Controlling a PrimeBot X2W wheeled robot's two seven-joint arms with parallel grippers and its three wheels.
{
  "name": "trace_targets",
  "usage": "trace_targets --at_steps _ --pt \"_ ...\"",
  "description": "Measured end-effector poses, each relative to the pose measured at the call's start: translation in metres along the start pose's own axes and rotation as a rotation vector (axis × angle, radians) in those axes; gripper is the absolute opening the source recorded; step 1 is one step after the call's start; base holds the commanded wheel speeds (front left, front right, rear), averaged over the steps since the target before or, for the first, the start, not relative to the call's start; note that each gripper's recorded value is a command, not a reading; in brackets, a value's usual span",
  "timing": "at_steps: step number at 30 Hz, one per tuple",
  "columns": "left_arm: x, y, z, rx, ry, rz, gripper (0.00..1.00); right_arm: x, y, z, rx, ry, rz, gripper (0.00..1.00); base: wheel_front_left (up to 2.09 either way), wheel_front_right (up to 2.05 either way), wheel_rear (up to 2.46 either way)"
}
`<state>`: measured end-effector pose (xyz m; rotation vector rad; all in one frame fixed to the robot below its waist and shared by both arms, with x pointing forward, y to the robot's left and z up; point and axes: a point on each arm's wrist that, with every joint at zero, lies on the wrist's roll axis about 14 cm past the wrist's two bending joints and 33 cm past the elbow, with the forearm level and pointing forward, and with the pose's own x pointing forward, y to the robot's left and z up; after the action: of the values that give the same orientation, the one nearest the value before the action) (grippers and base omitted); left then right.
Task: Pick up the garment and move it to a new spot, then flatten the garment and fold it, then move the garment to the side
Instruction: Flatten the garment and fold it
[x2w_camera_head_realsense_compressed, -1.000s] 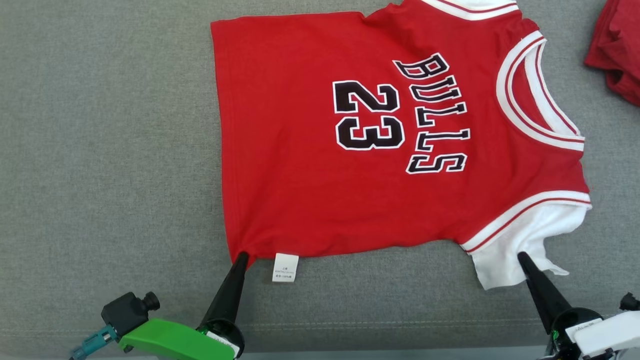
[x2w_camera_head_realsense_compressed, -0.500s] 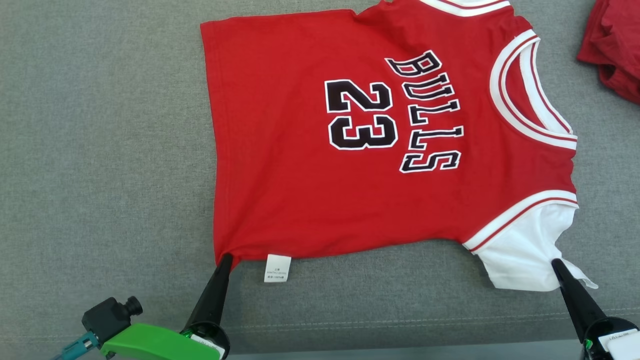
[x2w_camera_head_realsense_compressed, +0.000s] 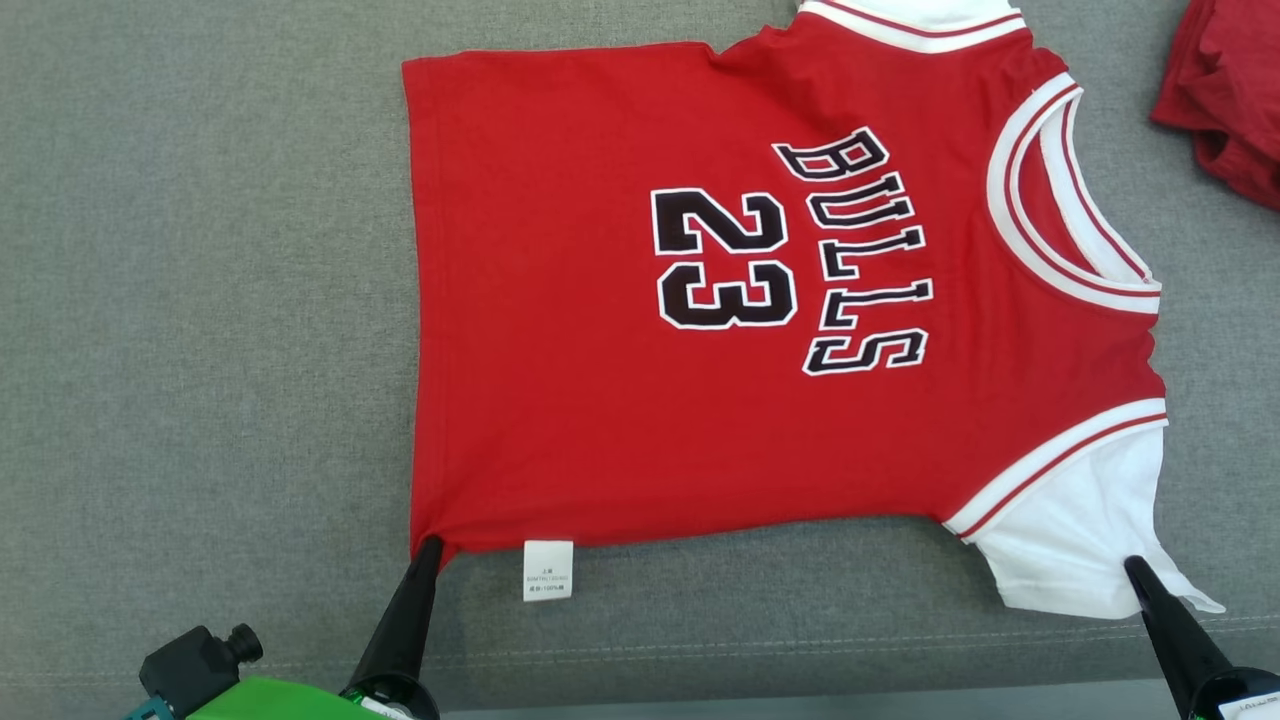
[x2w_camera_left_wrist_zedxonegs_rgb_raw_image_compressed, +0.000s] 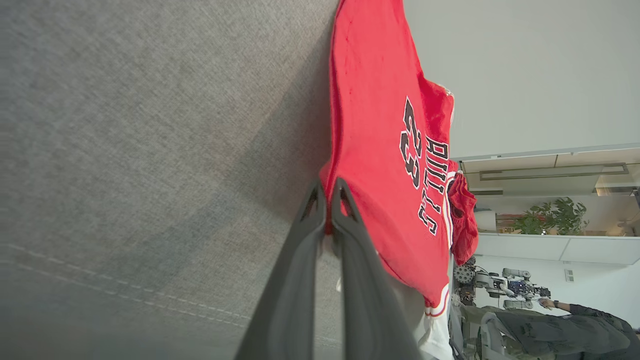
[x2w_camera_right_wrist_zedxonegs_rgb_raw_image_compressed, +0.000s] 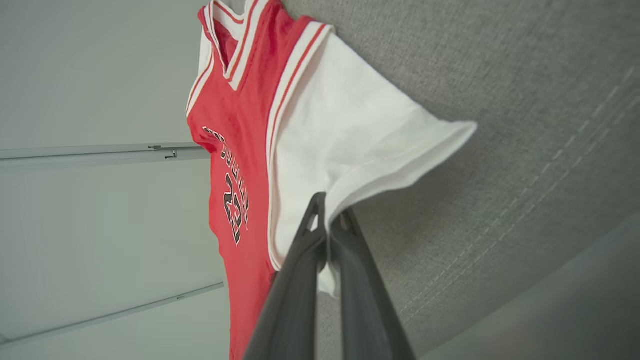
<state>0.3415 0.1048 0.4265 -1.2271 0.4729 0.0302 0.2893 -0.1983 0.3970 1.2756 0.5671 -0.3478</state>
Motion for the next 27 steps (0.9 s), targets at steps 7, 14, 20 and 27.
trace_targets --at_steps 7,14,20,27 --pt "0.001 -0.003 0.004 -0.003 -0.007 -0.006 0.00 0.001 0.015 0.003 0.000 -0.005 0.045 0.00 0.00 0.00 0.00" --pt "0.007 -0.014 0.008 0.014 0.007 -0.041 0.00 0.011 0.056 0.011 -0.027 -0.023 0.178 0.00 0.00 0.00 0.00" --pt "0.022 -0.035 0.009 0.039 0.033 -0.112 0.00 0.020 0.083 0.019 -0.075 -0.034 0.255 0.00 0.00 0.00 0.00" --pt "0.042 -0.055 0.014 0.082 0.054 -0.178 0.00 0.034 0.097 0.031 -0.149 -0.041 0.280 0.00 0.00 0.00 0.00"
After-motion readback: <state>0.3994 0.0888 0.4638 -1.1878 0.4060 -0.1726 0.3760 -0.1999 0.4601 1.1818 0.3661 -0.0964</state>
